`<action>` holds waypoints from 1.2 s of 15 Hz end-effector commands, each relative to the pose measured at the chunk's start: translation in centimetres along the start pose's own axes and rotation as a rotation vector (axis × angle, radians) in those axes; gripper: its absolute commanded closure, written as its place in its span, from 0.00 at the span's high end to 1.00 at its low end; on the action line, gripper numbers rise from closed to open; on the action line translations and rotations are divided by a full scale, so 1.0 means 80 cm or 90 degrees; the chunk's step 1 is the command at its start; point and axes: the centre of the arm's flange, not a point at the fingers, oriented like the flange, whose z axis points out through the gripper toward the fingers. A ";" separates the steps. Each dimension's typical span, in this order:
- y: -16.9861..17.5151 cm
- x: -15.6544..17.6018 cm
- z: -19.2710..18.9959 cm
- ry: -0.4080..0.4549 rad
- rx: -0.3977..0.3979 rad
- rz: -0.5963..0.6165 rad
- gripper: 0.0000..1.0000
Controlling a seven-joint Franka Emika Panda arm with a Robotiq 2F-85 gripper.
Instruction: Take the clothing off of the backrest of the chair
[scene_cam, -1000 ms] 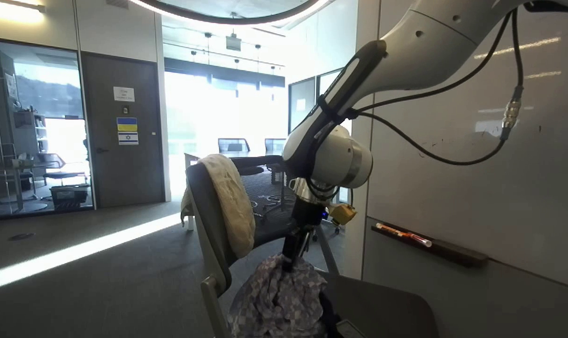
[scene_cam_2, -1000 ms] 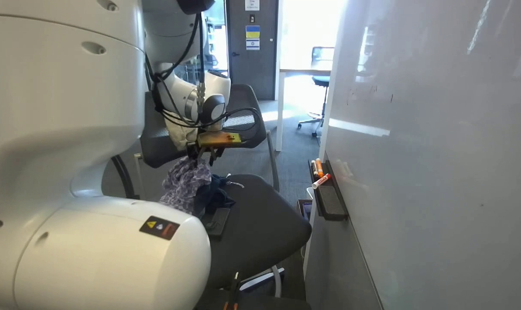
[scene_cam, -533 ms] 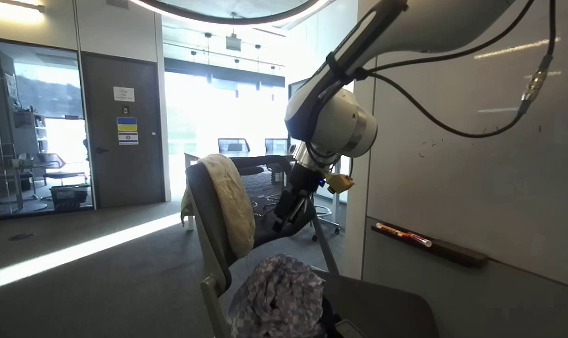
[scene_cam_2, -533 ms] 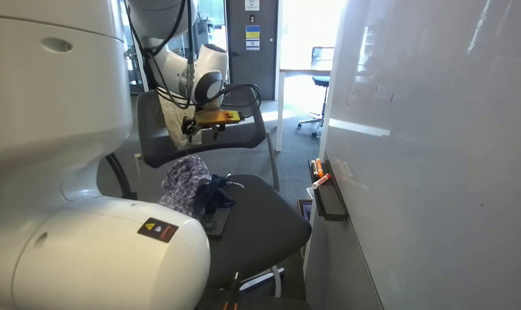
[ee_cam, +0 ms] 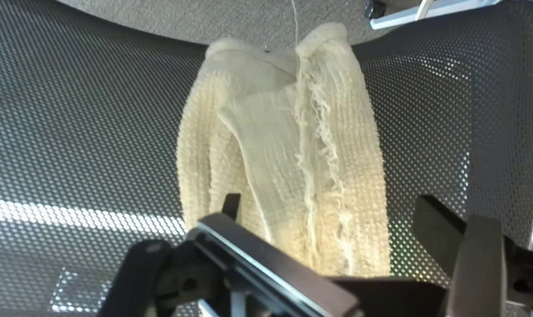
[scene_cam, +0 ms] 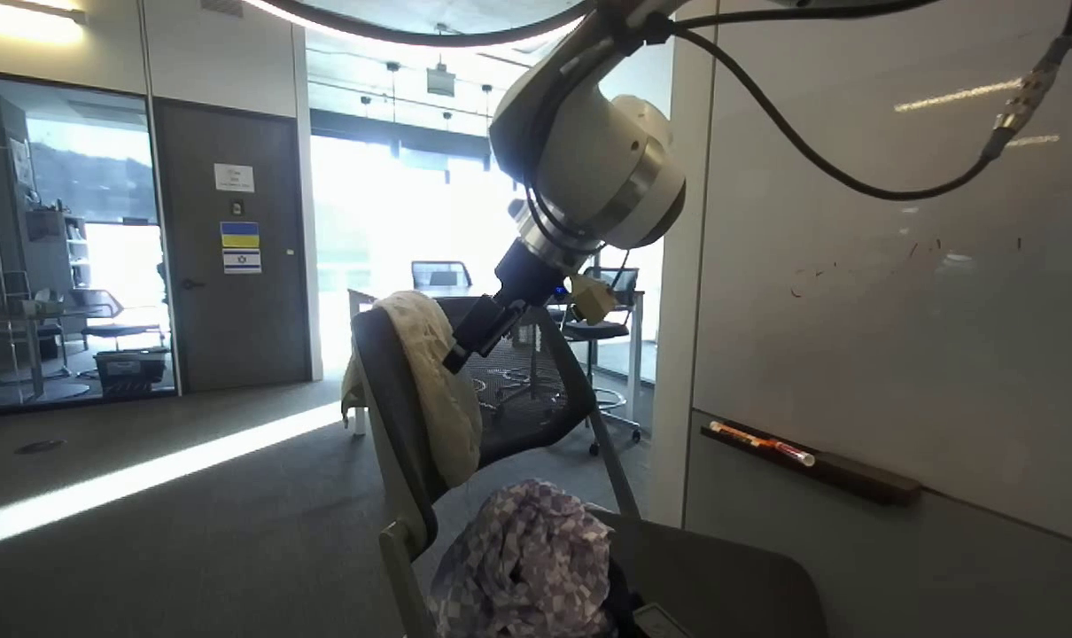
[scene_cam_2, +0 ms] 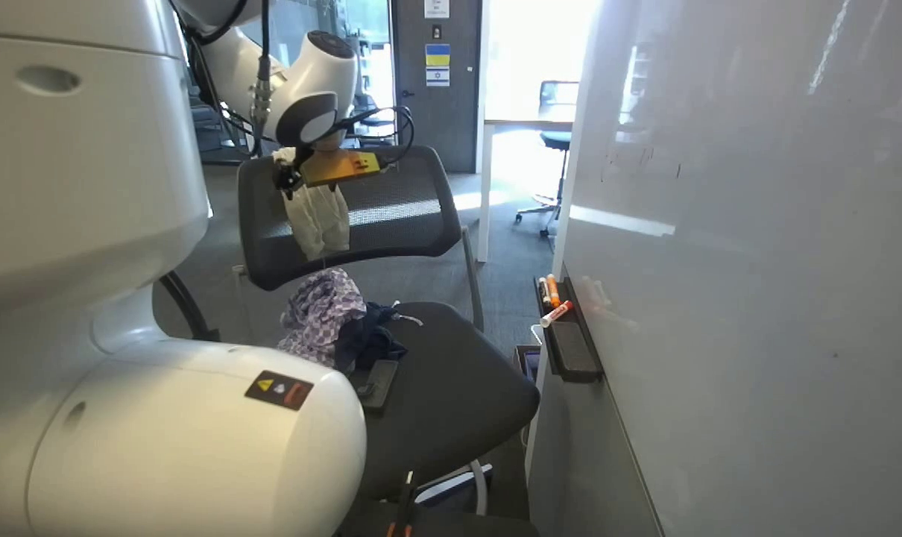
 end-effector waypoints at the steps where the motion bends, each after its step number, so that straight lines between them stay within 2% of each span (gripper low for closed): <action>1: -0.012 0.005 0.012 0.071 0.004 -0.054 1.00; 6: -0.019 0.001 0.022 0.136 -0.046 -0.100 1.00; 8: -0.020 -0.001 0.031 0.141 -0.067 -0.114 1.00; 14: -0.016 -0.001 0.049 0.149 -0.080 -0.146 1.00; 15: -0.013 -0.001 0.050 0.151 -0.089 -0.147 0.98; 16: -0.009 -0.001 0.050 0.158 -0.101 -0.148 0.77; 18: -0.004 0.000 0.051 0.166 -0.115 -0.148 0.72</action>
